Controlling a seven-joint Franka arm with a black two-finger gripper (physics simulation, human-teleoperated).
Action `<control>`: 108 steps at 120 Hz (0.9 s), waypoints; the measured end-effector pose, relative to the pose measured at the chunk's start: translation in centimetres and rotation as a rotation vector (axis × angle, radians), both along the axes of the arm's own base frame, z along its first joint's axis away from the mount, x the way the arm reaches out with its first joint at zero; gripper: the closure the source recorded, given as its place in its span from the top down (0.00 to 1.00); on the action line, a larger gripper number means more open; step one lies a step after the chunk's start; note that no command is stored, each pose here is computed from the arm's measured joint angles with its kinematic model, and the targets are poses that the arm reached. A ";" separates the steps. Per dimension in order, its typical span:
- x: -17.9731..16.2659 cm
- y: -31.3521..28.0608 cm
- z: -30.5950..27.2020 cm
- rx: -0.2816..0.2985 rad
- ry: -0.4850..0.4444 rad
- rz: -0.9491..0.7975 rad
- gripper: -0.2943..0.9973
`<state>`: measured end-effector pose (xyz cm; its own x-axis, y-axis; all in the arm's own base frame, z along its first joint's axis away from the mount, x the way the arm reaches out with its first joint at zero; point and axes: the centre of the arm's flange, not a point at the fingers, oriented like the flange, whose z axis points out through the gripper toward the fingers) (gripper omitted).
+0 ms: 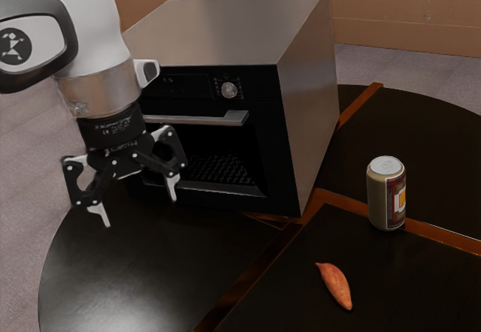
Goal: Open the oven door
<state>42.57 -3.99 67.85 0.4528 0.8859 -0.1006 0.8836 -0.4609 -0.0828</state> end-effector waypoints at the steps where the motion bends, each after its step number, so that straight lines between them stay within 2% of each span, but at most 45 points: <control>1: 0.1 0.0 0.1 0.001 -0.006 0.015 0.77; 25: 1.0 0.8 1.5 0.004 -0.097 0.346 0.77; 34: 2.1 4.5 2.9 0.015 -0.137 0.528 0.77; 48: 5.7 10.1 3.4 0.035 -0.165 0.751 0.77; 57: 5.3 14.6 3.4 0.025 -0.202 0.861 0.77; 78: 5.3 16.5 3.8 -0.009 -0.320 0.929 0.77; 108: 7.5 16.2 1.5 -0.027 -0.400 0.929 0.77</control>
<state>50.08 12.20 69.39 -0.4098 0.9046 -0.1176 0.8541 0.4258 0.2987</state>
